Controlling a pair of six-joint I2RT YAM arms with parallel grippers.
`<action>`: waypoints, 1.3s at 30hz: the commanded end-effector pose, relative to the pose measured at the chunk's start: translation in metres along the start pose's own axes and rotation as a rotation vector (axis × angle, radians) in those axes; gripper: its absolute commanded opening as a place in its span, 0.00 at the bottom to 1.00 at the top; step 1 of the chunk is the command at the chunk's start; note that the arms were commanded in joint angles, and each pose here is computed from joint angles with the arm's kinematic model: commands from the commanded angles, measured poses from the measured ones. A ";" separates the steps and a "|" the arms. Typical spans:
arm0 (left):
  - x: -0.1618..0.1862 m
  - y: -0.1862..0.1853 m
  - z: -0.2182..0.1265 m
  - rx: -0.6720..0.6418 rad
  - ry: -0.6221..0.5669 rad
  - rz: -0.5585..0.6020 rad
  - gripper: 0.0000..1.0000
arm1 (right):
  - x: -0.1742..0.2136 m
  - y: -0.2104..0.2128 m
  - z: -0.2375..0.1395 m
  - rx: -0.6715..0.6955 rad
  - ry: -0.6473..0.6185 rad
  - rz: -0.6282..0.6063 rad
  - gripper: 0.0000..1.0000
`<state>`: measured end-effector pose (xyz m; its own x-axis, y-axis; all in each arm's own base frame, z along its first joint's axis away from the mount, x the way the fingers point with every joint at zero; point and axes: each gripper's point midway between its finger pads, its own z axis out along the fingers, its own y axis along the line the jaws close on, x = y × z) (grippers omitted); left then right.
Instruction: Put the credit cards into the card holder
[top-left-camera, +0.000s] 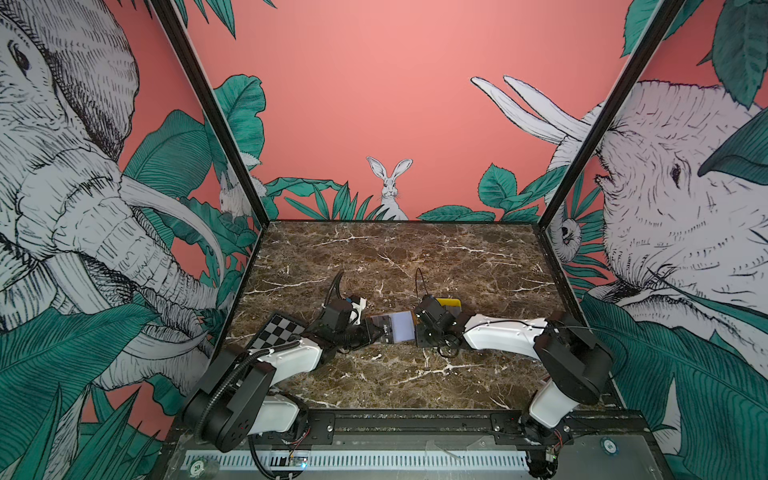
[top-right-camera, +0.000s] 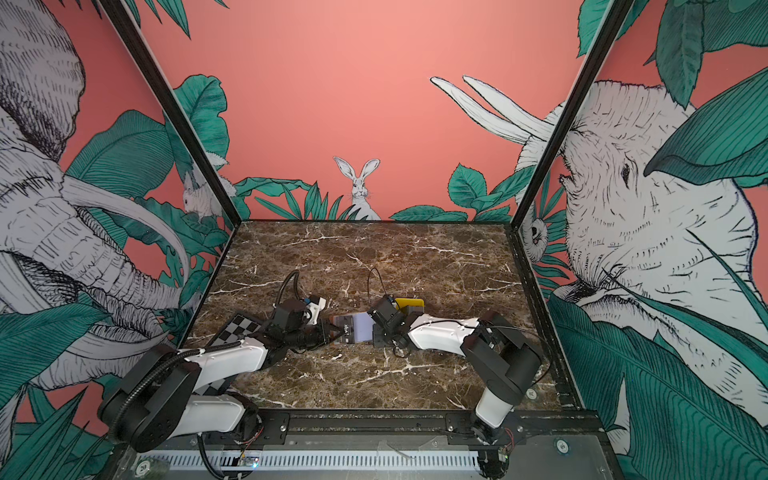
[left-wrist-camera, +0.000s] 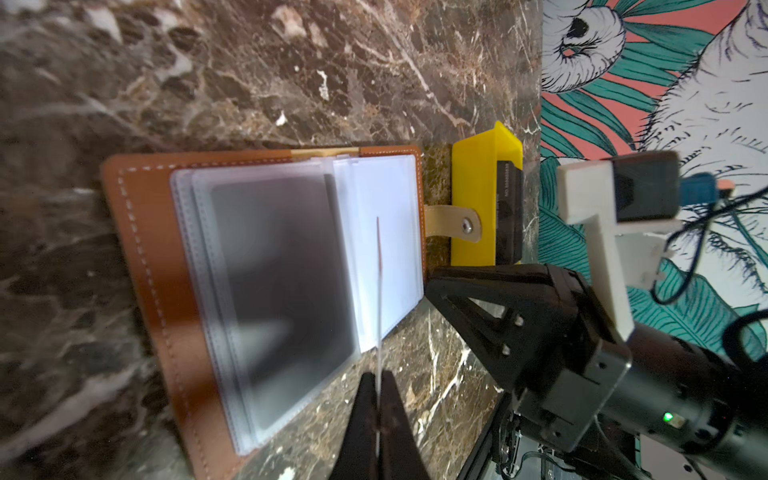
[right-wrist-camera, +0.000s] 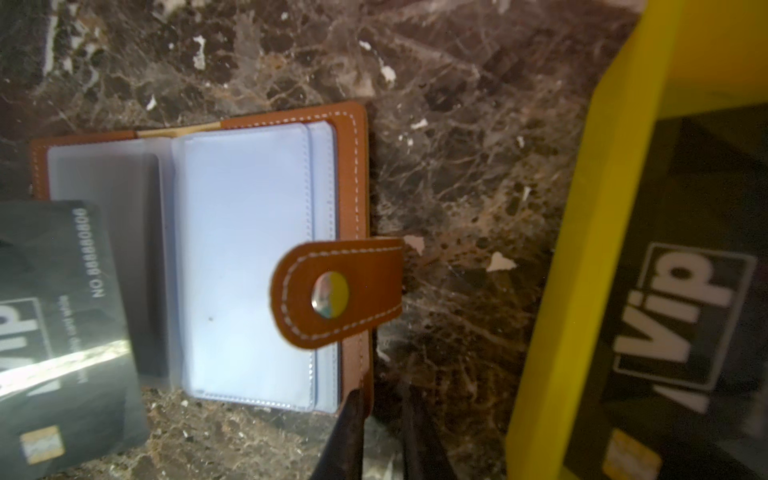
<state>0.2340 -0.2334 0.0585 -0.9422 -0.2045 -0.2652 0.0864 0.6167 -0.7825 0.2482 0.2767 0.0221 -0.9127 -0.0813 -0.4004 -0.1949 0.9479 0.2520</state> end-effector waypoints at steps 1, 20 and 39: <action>-0.016 -0.012 0.002 0.047 -0.025 0.046 0.00 | -0.003 0.000 0.003 0.003 0.002 -0.011 0.17; -0.015 0.008 0.013 0.074 0.071 0.035 0.00 | 0.004 -0.003 0.007 -0.014 -0.004 0.007 0.13; -0.019 0.012 0.018 0.077 0.054 -0.050 0.00 | 0.006 -0.004 0.009 -0.014 -0.003 0.000 0.11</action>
<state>0.2574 -0.2379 0.0404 -0.9642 -0.1751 -0.1989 0.0731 0.5456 -0.8349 0.2508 0.2833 0.0219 -0.9029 -0.0721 -0.4238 -0.2097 0.9345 0.2877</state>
